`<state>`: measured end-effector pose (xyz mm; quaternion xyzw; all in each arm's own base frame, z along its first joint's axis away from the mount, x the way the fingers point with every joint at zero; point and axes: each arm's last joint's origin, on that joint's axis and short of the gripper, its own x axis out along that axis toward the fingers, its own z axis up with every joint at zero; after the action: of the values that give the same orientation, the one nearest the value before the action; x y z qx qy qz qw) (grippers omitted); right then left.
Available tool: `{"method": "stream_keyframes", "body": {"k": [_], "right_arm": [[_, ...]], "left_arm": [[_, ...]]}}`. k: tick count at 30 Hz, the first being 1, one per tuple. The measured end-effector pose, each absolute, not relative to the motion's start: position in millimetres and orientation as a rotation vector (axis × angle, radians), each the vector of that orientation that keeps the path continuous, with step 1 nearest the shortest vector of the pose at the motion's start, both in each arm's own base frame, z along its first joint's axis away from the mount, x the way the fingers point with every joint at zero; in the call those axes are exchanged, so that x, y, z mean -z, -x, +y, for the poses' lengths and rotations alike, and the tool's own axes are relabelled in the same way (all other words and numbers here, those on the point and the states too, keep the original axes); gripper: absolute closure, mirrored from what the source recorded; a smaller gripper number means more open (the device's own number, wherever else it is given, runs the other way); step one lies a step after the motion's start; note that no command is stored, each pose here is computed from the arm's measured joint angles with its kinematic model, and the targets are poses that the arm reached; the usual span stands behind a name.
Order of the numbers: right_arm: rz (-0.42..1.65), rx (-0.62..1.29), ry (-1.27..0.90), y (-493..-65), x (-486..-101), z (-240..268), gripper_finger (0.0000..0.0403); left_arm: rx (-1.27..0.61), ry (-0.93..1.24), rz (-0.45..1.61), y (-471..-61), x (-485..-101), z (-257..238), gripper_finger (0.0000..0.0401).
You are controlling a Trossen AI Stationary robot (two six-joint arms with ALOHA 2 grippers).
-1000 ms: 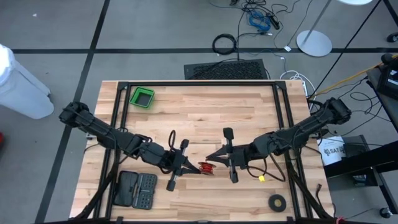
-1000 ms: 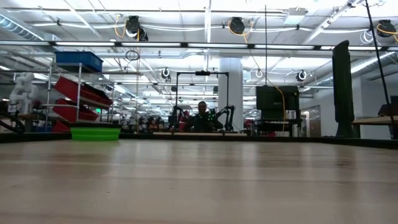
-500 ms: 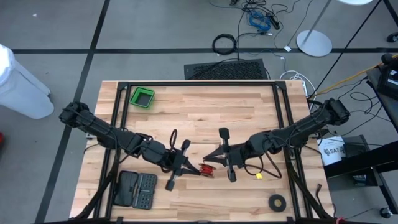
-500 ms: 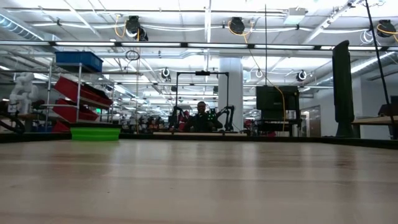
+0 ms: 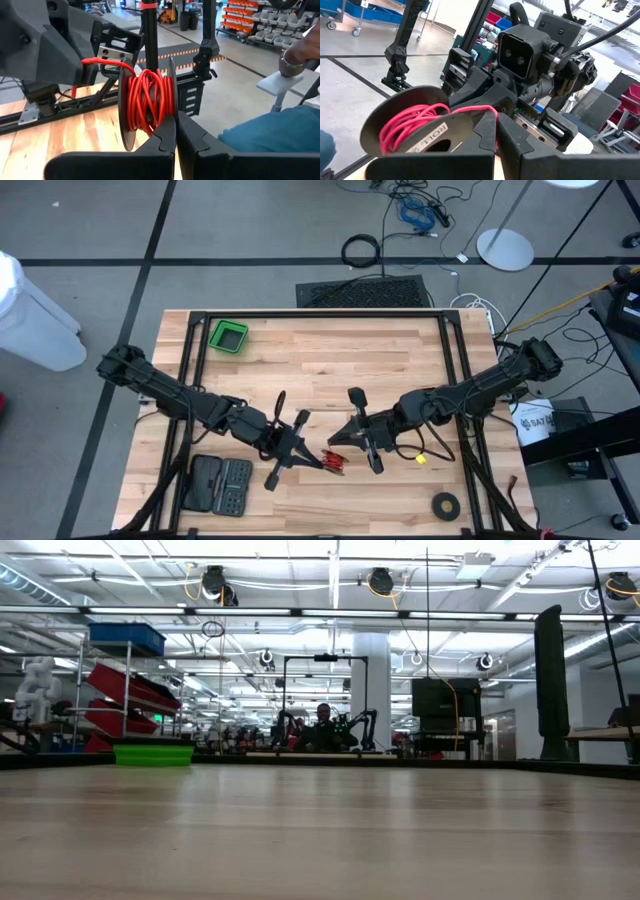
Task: Coil cords
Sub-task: Coil the red wire into the spool
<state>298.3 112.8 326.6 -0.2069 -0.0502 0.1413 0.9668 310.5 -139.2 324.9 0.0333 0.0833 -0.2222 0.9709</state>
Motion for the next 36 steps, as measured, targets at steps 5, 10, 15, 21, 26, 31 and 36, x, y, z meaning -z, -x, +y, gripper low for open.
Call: {"method": "stream_keyframes", "body": {"k": [5, 10, 15, 21, 26, 31, 36], "right_arm": [[-0.1, -0.309, 0.38, -298.1, -326.6, 113.5, 0.0403], [-0.086, -0.303, 0.312, -298.6, -326.5, 112.3, 0.0403], [-0.075, -0.304, 0.282, -299.5, -325.8, 109.9, 0.0403], [-0.064, -0.308, 0.327, -299.5, -324.1, 109.9, 0.0403], [-0.061, -0.308, 0.344, -299.5, -323.5, 109.9, 0.0403], [-0.042, -0.305, 0.302, -299.9, -323.2, 109.0, 0.0403], [-0.026, -0.302, 0.258, -299.8, -322.4, 108.8, 0.0402]], "left_arm": [[0.451, -0.08, 0.159, -314.9, -321.7, -139.2, 0.04], [0.473, -0.082, 0.135, -319.9, -321.0, -135.5, 0.04], [0.481, -0.081, 0.128, -323.3, -319.1, -134.1, 0.04], [0.514, -0.075, 0.09, -327.0, -319.2, -134.9, 0.04], [0.531, -0.097, 0.062, -328.5, -319.3, -135.7, 0.04], [0.499, -0.118, 0.005, -329.2, -324.2, -135.2, 0.04], [0.458, -0.143, -0.035, -329.7, -327.5, -134.6, 0.04]]}}
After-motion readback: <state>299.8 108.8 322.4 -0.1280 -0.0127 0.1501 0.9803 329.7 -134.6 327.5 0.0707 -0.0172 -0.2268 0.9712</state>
